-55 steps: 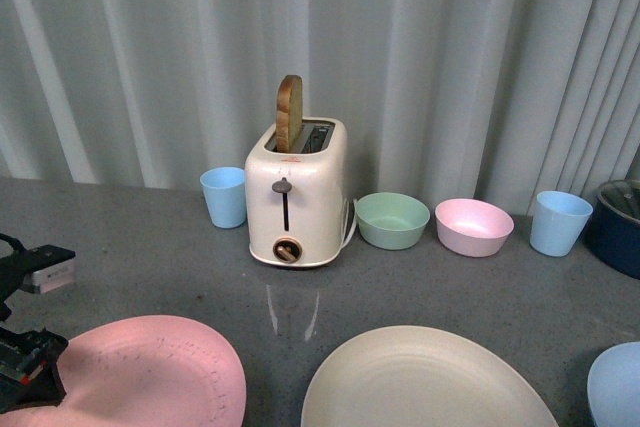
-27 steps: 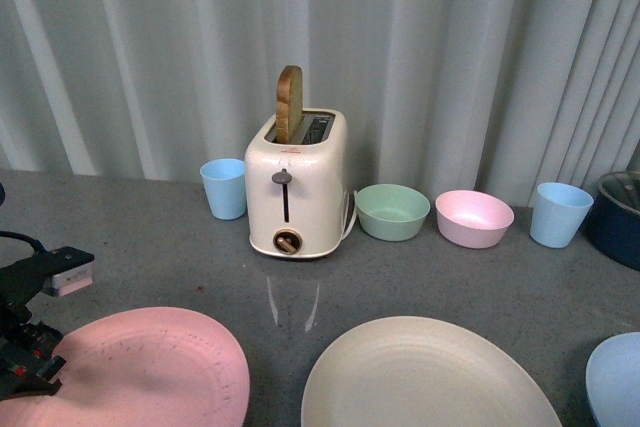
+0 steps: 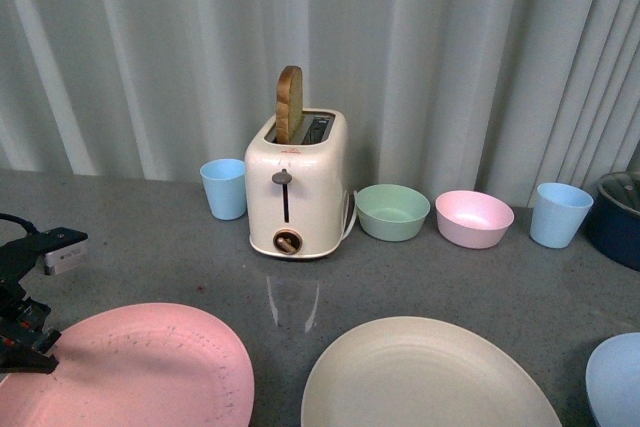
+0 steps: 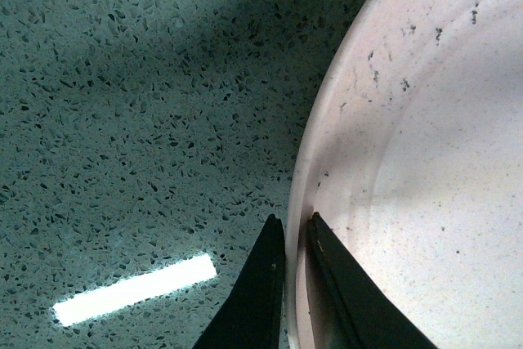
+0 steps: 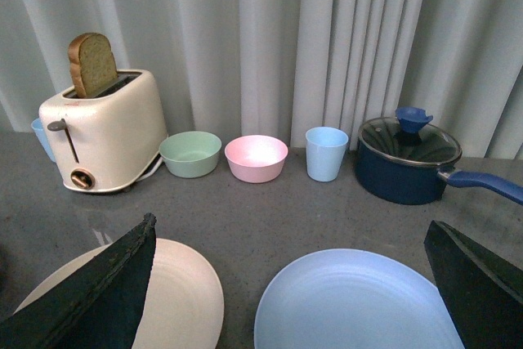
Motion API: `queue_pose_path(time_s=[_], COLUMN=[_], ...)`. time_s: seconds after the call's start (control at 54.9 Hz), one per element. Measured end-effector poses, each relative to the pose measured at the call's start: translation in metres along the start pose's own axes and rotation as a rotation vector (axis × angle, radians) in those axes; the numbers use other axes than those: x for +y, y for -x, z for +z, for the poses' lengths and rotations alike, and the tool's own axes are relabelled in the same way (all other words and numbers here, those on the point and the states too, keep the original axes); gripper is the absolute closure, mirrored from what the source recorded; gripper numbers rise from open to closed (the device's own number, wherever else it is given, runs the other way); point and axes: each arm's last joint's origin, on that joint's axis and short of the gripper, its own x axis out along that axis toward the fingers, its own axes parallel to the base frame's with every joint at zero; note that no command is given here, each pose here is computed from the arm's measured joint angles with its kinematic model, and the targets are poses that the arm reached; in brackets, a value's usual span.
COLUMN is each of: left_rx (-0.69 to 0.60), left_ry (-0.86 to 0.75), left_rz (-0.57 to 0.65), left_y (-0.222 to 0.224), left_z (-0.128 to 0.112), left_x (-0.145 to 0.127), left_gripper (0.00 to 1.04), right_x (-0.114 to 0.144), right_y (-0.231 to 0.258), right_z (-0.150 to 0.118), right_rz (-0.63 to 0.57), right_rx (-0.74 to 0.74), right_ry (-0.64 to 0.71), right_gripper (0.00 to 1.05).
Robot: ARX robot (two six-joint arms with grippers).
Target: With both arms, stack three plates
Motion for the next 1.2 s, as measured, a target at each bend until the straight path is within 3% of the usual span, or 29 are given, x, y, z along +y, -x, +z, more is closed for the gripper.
queue_pose_path(time_s=[0.346, 0.673, 0.819, 0.91, 1.201], left_rx=[-0.036, -0.138, -0.187, -0.213, -0.169], left_ry=[0.026, 0.029, 0.005, -0.029, -0.115], left_rz=[0.022, 0.028, -0.005, -0.1, -0.198], left_y=[0.033, 0.086, 0.104, 0.107, 0.082], left_z=[0.009, 0.039, 0.058, 0.077, 0.108], left_x=[0.017, 0.016, -0.008, -0.045, -0.127], left_gripper=[1.01, 1.01, 1.01, 1.01, 1.01], right_x=[0.0, 0.0, 0.0, 0.0, 0.0], right_y=[0.0, 0.0, 0.0, 0.0, 0.0], right_z=[0.0, 0.0, 0.0, 0.0, 0.0], right_rz=[0.0, 0.0, 0.0, 0.0, 0.0], right_rx=[0.0, 0.0, 0.0, 0.0, 0.0], right_ry=[0.0, 0.0, 0.0, 0.0, 0.0], right_gripper=[0.07, 0.07, 0.07, 0.07, 0.07])
